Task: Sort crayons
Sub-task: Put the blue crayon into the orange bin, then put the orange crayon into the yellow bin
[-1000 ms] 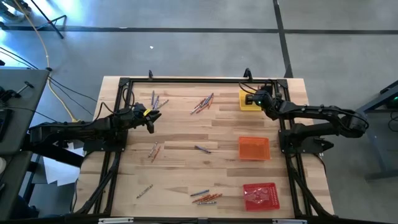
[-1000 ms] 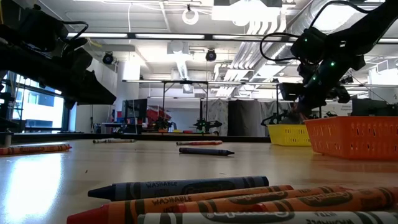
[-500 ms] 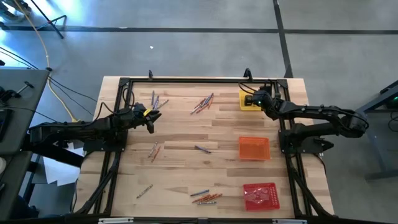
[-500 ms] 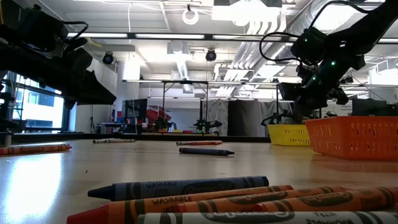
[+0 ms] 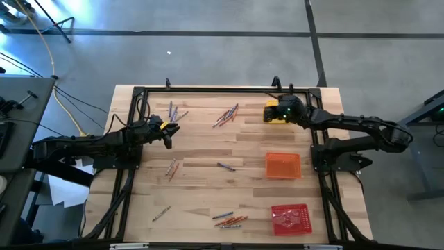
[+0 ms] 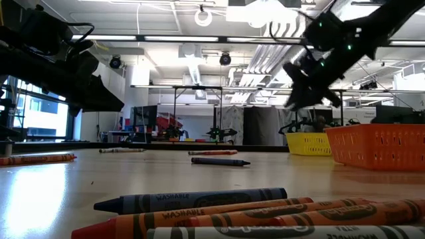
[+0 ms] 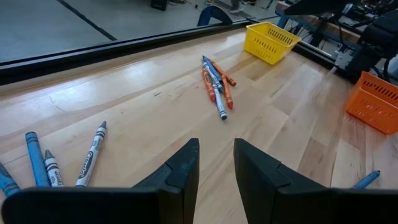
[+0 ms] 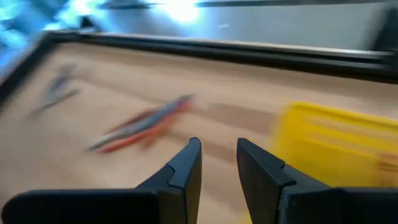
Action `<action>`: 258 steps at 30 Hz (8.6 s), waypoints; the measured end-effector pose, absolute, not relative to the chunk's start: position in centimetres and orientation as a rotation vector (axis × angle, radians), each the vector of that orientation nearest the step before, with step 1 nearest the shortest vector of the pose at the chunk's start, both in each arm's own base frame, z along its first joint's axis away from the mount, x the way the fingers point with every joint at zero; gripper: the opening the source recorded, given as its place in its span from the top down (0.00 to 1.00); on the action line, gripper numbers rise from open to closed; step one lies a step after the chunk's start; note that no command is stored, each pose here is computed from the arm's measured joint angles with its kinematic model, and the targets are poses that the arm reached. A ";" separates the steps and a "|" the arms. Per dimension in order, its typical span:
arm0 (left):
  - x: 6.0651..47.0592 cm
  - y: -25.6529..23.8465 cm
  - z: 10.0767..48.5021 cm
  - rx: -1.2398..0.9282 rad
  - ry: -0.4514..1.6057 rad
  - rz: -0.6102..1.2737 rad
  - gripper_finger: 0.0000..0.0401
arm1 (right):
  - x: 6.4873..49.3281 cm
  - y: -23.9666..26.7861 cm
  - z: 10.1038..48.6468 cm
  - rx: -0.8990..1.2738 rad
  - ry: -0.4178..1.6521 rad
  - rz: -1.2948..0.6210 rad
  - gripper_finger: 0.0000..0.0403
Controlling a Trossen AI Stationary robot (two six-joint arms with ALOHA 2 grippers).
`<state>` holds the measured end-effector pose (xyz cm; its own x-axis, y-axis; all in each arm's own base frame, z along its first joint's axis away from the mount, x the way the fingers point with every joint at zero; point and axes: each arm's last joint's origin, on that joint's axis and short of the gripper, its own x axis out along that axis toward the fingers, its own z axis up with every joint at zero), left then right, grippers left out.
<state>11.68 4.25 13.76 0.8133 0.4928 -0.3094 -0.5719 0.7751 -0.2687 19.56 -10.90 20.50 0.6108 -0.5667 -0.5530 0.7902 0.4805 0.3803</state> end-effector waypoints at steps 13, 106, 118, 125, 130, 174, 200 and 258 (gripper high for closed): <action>11.7 4.2 13.8 -0.367 0.225 0.582 0.78 | 26.4 -0.9 26.4 0.423 0.303 -0.578 0.76; 11.7 4.3 13.8 -0.395 0.211 0.585 0.78 | 39.8 6.2 11.6 0.334 1.204 -0.453 0.94; 11.7 4.3 13.8 -0.395 0.211 0.585 0.78 | 38.8 4.9 14.3 0.371 1.224 -0.422 0.99; 11.7 4.3 13.8 -0.395 0.211 0.585 0.78 | 37.8 4.3 18.5 0.351 1.136 -0.442 0.99; 11.7 4.3 13.8 -0.395 0.212 0.585 0.78 | 36.5 3.9 22.0 0.309 1.043 -0.495 0.99; 11.7 4.3 13.8 -0.405 0.209 0.586 0.78 | 20.3 6.3 20.5 0.711 1.333 -0.708 0.99; 11.7 4.3 13.8 -0.404 0.209 0.586 0.78 | 20.0 6.5 19.9 0.735 1.347 -0.695 0.91; 11.7 4.3 13.9 -0.272 0.234 0.591 0.78 | 34.9 -15.1 18.1 0.831 0.577 -0.957 0.72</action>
<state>11.69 4.32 13.91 0.8059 0.5147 -0.2926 -0.5757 0.7966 -0.1842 34.89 -15.08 18.11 0.4702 -0.4729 -0.7452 0.8797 0.3186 0.3529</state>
